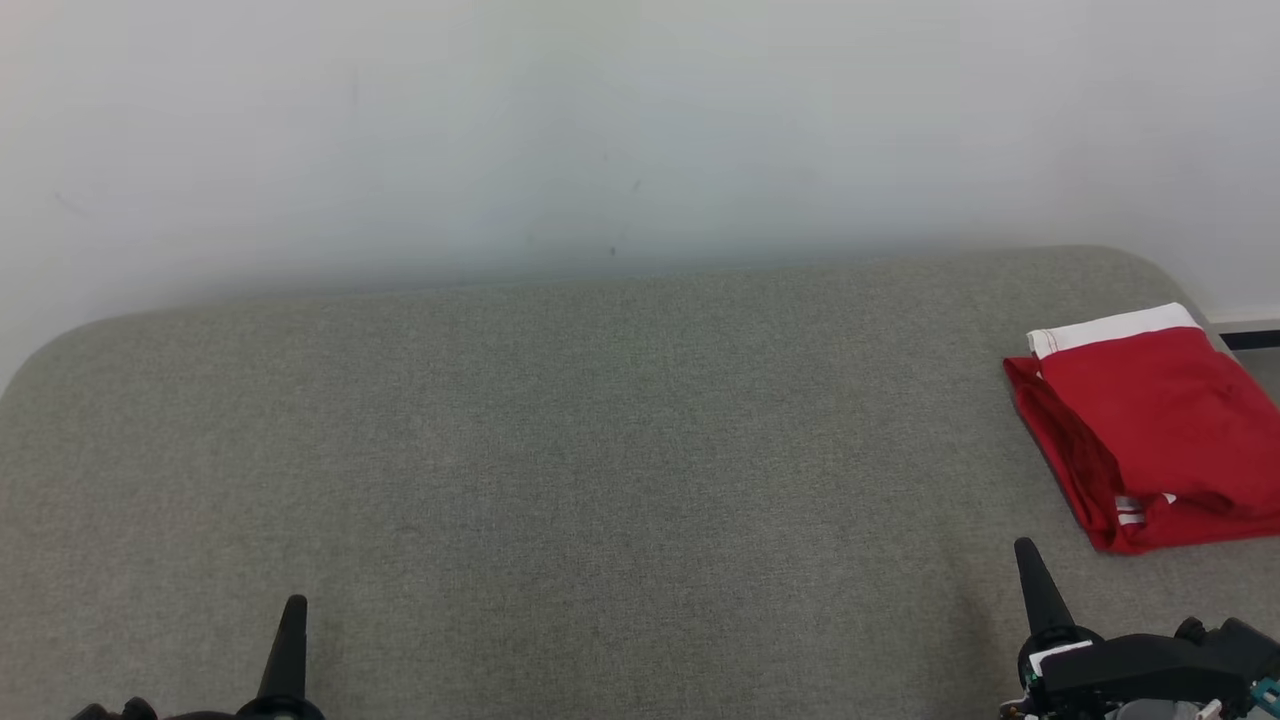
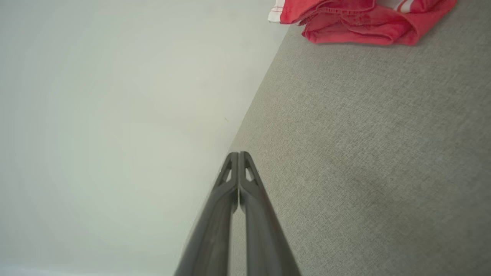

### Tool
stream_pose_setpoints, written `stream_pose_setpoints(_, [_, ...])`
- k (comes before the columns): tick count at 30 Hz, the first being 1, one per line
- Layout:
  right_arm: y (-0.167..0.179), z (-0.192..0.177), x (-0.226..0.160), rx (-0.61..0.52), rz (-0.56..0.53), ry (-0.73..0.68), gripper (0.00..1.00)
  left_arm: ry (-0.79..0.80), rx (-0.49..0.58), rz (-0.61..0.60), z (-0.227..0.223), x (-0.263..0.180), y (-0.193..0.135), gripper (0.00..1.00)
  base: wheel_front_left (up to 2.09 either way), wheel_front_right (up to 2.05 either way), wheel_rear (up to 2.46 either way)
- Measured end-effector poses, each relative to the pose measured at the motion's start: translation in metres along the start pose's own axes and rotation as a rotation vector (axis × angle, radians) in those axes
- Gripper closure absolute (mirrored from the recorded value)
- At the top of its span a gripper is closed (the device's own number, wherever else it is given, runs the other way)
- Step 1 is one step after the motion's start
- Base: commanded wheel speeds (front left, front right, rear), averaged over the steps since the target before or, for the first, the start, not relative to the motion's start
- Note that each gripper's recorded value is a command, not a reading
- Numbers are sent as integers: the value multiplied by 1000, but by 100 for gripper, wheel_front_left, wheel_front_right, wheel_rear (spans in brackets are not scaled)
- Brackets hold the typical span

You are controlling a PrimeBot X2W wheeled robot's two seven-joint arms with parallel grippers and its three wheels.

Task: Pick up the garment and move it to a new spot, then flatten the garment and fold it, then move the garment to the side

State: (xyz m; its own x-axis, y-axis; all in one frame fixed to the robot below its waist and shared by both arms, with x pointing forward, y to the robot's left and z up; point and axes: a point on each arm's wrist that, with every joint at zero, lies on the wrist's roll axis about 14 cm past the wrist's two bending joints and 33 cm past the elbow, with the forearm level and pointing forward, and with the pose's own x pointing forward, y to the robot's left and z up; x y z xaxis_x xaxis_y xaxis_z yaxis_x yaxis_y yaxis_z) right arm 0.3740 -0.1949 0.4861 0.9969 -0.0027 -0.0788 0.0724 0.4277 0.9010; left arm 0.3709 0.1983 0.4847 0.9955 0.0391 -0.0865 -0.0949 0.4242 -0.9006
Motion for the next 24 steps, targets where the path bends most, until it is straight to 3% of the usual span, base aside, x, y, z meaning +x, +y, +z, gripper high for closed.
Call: stream_pose_setpoints(24, [7,7,6,216,28,-9,100,13,-216,-34,3,8,-9,100,0,0,0])
